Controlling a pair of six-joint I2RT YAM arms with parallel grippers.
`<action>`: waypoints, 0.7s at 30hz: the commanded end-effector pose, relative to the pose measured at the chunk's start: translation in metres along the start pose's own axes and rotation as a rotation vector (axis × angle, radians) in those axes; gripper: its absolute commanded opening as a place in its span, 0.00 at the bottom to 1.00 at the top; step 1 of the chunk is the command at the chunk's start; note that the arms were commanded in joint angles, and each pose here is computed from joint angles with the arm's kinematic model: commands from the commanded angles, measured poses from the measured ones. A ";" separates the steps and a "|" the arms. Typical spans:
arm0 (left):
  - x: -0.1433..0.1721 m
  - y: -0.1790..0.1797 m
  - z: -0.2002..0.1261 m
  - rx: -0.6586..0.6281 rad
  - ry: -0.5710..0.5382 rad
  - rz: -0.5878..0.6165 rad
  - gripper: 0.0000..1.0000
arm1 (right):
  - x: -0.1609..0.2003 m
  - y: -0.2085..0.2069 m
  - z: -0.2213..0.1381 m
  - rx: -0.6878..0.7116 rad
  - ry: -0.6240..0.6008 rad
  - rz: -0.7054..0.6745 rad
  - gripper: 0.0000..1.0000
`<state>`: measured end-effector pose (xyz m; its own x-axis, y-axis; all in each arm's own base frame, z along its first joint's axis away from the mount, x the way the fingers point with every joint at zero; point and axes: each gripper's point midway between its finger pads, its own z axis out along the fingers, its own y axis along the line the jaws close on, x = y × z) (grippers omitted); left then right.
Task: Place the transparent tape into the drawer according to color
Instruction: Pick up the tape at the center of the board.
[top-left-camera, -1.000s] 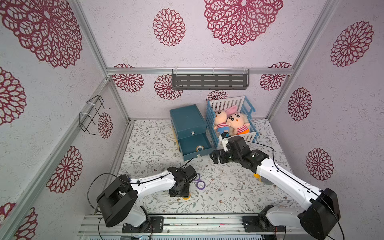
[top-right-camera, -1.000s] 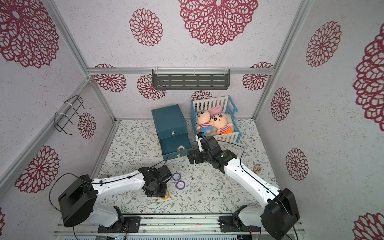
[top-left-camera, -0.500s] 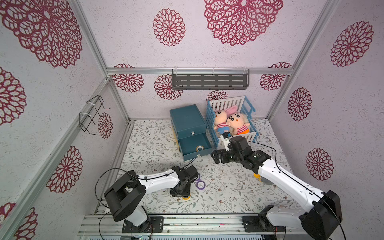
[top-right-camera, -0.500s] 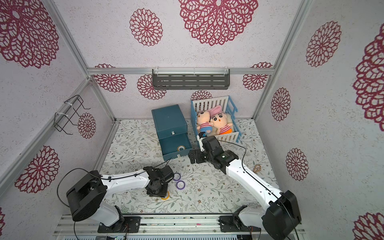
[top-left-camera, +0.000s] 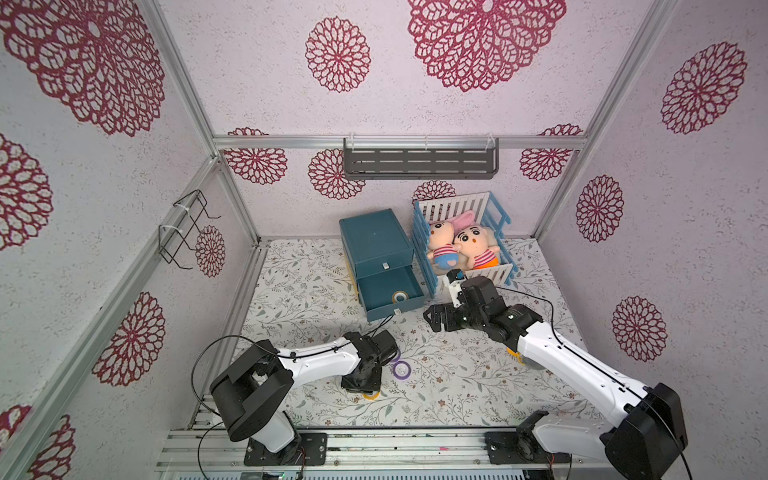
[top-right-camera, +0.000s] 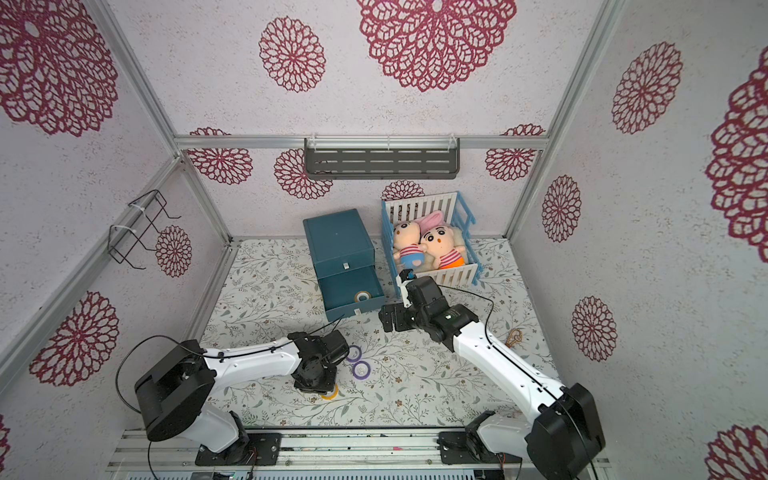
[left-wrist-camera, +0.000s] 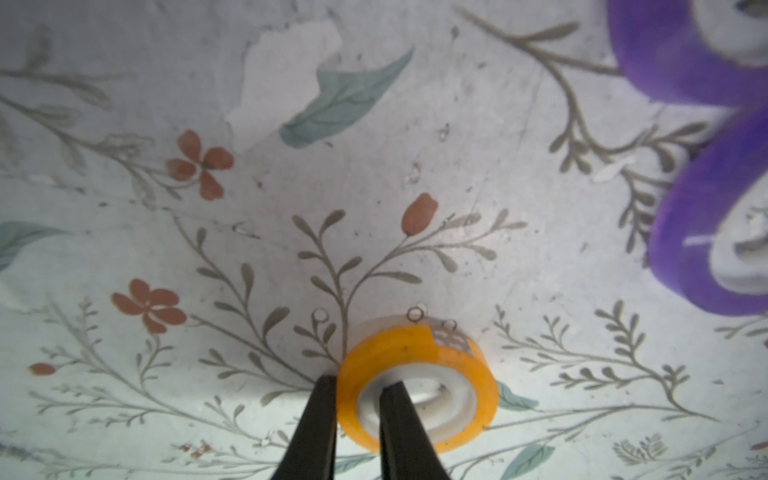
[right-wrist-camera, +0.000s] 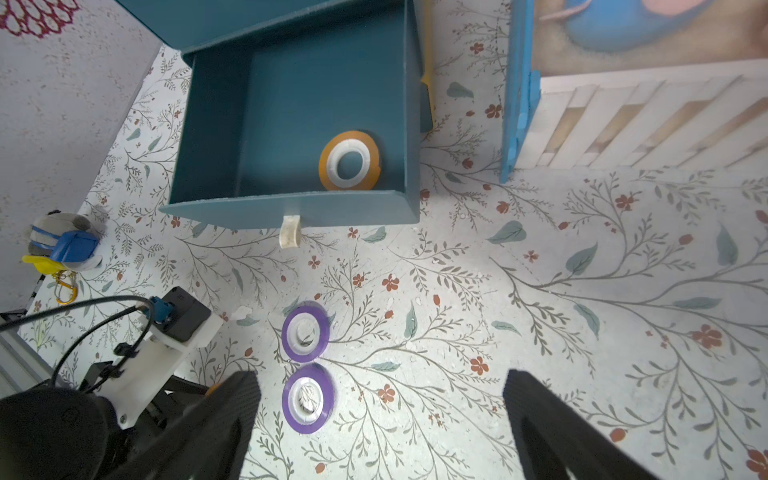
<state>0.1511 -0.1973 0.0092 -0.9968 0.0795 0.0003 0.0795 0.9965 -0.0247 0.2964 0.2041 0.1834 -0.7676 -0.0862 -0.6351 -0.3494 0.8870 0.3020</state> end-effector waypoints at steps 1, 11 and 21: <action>0.000 -0.007 0.007 0.011 0.001 0.015 0.00 | -0.015 0.008 -0.011 -0.048 -0.067 0.020 0.99; -0.006 -0.006 -0.011 0.011 -0.038 0.012 0.00 | -0.002 0.006 -0.007 -0.077 -0.057 0.052 0.99; -0.026 -0.007 -0.052 0.022 -0.145 0.013 0.00 | 0.011 -0.001 -0.008 -0.083 -0.054 0.084 0.99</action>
<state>0.1687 -0.2057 0.0438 -0.9928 0.0761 -0.0924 0.0811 0.9954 -0.0511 0.2799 0.1965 0.1610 -0.8003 -0.0342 -0.5986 -0.3170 0.8716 0.3740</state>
